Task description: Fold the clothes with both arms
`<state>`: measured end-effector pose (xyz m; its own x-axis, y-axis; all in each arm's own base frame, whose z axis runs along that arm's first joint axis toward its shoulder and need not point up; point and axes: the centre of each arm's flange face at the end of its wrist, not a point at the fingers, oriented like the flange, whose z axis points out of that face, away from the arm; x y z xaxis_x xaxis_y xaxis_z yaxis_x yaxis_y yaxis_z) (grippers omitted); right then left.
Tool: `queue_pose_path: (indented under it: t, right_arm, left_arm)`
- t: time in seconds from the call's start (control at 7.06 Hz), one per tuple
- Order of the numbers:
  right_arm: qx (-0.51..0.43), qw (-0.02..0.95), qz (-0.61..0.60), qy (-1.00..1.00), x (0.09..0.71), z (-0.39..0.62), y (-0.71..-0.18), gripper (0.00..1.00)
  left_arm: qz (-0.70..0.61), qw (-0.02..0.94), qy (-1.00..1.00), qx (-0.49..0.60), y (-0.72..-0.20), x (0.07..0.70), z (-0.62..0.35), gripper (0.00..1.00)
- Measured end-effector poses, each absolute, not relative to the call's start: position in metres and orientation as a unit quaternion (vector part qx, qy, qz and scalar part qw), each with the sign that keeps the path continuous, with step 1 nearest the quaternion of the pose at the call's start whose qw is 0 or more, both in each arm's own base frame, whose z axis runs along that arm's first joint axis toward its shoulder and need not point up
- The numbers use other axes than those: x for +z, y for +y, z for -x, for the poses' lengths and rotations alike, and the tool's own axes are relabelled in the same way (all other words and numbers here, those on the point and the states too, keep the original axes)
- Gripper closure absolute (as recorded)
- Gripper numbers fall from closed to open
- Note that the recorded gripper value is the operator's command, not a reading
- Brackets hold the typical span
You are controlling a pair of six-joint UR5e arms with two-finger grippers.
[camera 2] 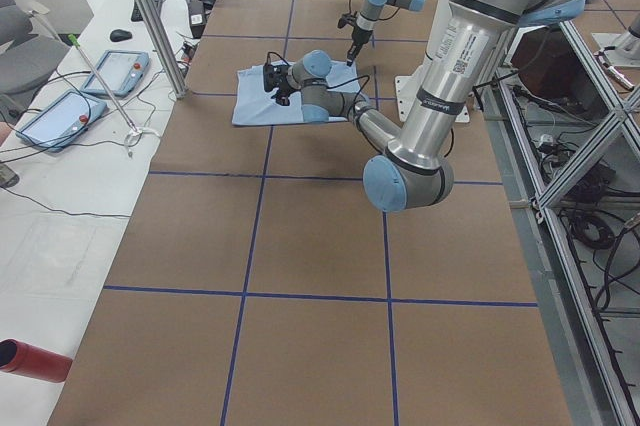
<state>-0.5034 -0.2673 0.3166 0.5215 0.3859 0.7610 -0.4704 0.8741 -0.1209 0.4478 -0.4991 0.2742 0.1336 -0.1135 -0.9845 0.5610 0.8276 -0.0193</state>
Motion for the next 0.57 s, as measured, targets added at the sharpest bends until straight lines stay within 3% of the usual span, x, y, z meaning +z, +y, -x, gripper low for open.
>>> queue_pose_path:
  t: [0.28, 0.57]
  right_arm:
    - [0.239, 0.871, -0.046, -0.427, 0.315, 0.497, -0.258, 1.00]
    - [0.232, 0.872, -0.041, -0.429, 0.314, 0.492, -0.249, 1.00]
  left_arm:
    - [-0.146, 0.729, 0.622, -0.248, -0.463, 0.271, -0.439, 0.53]
    - [-0.069, 0.744, 0.604, -0.277, -0.384, 0.269, -0.446, 0.51]
